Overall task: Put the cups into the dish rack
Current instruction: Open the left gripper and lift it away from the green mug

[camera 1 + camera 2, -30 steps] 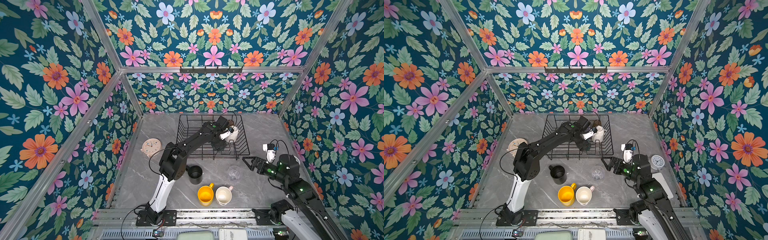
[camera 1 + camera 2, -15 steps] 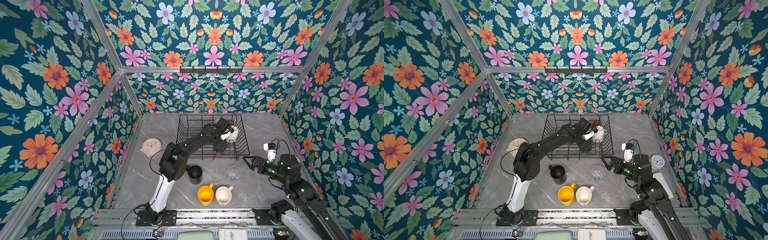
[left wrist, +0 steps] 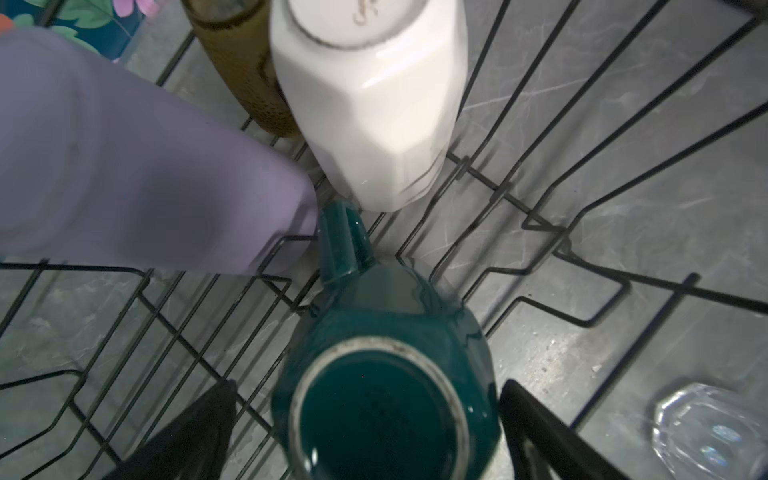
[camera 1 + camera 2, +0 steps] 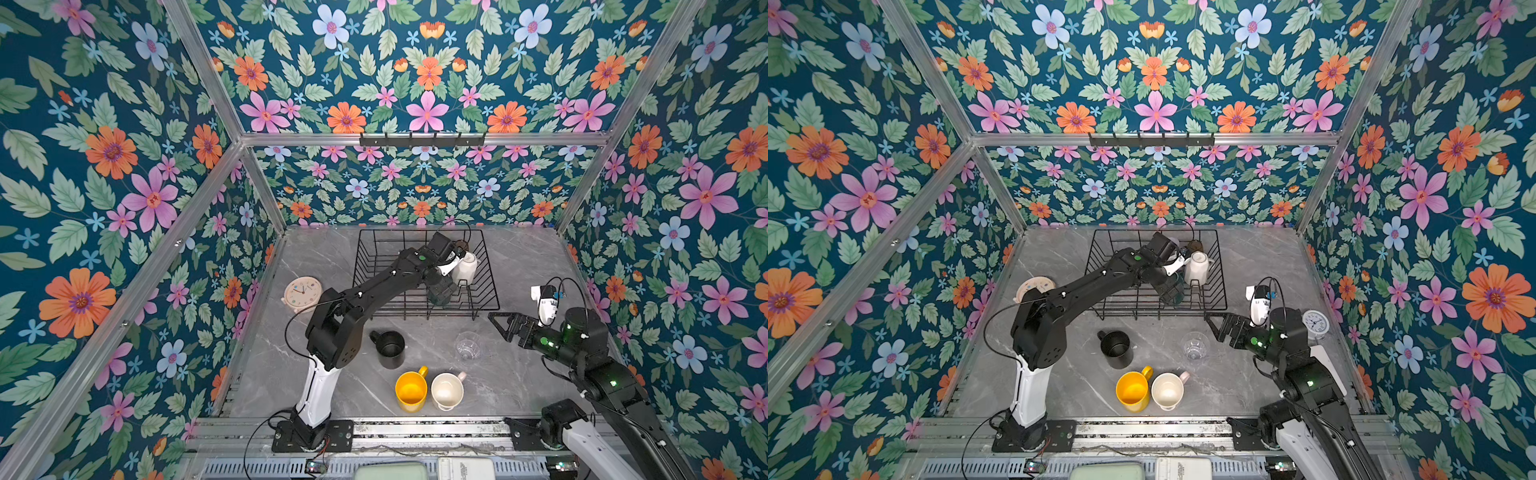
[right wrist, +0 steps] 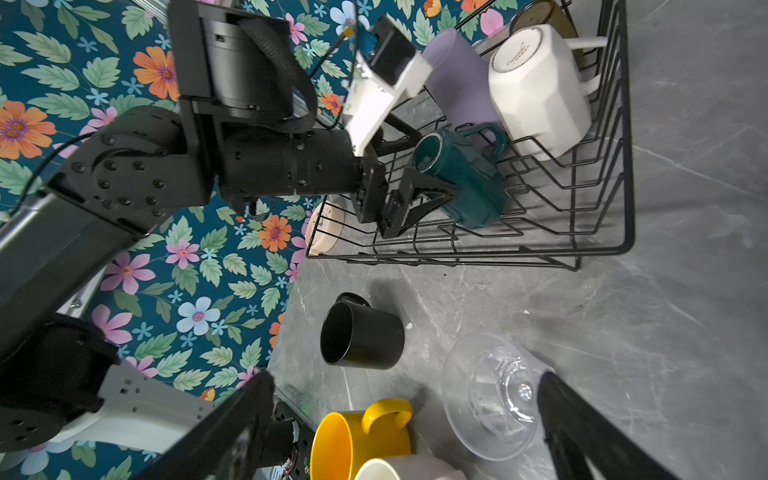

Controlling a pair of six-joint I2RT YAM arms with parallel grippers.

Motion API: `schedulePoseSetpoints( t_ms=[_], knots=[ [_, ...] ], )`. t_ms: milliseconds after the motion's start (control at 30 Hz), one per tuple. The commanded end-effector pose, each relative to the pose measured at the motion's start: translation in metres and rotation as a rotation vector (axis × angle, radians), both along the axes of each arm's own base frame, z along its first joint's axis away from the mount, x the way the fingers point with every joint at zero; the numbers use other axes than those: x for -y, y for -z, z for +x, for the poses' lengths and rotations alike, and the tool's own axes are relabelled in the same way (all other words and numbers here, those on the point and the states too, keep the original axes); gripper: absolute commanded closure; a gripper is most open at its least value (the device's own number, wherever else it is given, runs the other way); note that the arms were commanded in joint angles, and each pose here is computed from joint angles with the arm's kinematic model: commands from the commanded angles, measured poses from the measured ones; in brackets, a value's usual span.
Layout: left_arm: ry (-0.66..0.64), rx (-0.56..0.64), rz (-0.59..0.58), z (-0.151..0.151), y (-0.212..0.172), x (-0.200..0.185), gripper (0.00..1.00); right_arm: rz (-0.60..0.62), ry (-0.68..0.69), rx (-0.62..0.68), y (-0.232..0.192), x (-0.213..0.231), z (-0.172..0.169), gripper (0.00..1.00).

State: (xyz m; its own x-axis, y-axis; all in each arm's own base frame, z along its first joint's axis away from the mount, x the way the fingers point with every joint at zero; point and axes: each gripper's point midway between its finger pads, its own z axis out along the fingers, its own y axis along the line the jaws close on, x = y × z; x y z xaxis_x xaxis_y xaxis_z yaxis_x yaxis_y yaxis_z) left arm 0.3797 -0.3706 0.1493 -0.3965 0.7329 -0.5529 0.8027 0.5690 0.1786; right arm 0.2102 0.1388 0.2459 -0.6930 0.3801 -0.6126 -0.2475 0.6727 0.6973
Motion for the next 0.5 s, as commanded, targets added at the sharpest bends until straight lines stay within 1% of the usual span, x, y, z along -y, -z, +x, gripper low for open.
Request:
schedulePoseSetpoints(
  t_ms=[0,100,133,200,267,367,467],
  knots=[
    [-0.072,0.114,-0.115,0.015,-0.038,-0.001,0.0,-0.062,0.006,-0.005,0.003,0.005,0.0,0.03],
    [-0.18,0.222,-0.223,0.024,-0.075,-0.023,0.0,-0.105,0.015,-0.018,0.004,0.009,0.001,0.05],
    [-0.225,0.268,-0.271,0.026,-0.092,-0.034,0.0,-0.124,0.017,-0.025,0.005,0.011,0.001,0.05],
    [-0.308,0.345,-0.356,0.025,-0.121,-0.058,0.0,-0.147,0.013,-0.038,0.006,0.011,0.001,0.06],
    [-0.384,0.408,-0.471,0.02,-0.149,-0.087,0.0,-0.164,0.013,-0.049,0.006,0.012,0.002,0.08],
    [-0.472,0.455,-0.642,0.007,-0.176,-0.131,0.0,-0.172,0.008,-0.072,0.01,0.011,0.005,0.11],
    [-0.599,0.477,-0.751,-0.004,-0.184,-0.179,0.0,-0.171,-0.009,-0.096,0.013,0.007,0.008,0.14]
  ],
)
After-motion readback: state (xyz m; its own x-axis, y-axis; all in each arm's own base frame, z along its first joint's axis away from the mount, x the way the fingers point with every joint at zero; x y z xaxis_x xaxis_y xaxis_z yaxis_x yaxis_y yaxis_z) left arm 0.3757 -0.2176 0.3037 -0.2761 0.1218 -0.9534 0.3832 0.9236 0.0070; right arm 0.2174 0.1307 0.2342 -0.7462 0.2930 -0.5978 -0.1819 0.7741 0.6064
